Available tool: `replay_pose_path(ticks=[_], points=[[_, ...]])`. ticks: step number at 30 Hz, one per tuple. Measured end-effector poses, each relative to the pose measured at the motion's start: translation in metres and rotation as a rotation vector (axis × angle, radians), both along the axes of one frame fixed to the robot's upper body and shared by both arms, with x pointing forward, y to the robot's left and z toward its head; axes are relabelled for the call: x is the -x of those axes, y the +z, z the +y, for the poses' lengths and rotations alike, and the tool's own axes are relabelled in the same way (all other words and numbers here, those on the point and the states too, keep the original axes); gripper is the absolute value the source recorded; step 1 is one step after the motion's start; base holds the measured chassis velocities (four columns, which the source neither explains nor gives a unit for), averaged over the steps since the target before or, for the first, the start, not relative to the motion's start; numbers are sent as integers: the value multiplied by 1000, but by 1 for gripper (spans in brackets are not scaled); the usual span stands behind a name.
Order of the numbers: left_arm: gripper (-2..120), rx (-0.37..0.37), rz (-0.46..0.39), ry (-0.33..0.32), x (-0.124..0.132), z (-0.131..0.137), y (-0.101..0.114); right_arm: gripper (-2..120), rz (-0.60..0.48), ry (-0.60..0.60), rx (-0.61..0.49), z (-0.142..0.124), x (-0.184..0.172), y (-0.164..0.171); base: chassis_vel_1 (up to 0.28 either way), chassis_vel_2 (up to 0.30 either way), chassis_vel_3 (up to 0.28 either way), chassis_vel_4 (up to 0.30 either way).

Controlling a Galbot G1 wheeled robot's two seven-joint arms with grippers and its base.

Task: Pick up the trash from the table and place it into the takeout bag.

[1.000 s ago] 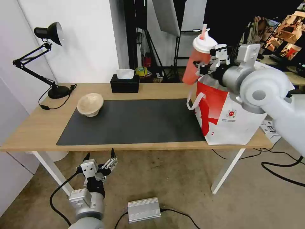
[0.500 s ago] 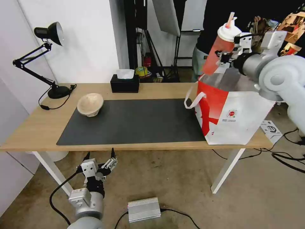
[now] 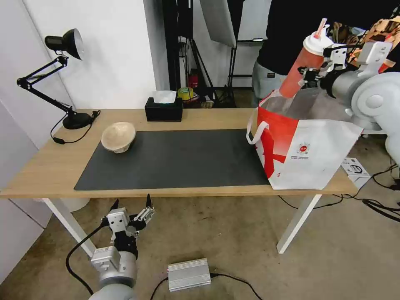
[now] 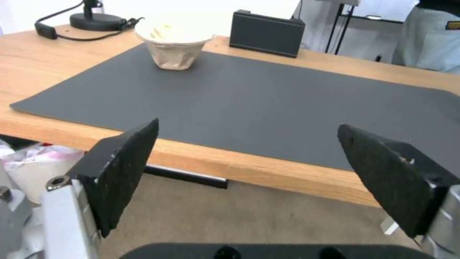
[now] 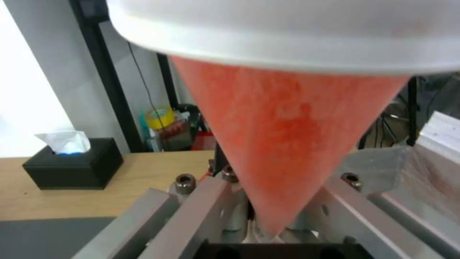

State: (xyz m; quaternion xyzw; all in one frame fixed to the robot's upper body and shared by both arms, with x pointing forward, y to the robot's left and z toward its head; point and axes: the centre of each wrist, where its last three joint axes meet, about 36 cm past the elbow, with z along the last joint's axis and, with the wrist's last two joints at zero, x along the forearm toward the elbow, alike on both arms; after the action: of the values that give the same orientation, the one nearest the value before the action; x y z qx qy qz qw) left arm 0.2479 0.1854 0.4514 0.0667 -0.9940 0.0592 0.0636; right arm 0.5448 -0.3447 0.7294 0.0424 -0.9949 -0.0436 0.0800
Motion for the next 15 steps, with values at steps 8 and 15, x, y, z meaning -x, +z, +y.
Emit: replay_pose_path(ticks=[8,15], points=[[100,-1,5,1,1,0,-1,3,32,-15,23,-3,4,-24,0,0,0,0],[100,-1,6,1,1,0,-1,3,60,7,52,11,16,-57,0,0,0,0]])
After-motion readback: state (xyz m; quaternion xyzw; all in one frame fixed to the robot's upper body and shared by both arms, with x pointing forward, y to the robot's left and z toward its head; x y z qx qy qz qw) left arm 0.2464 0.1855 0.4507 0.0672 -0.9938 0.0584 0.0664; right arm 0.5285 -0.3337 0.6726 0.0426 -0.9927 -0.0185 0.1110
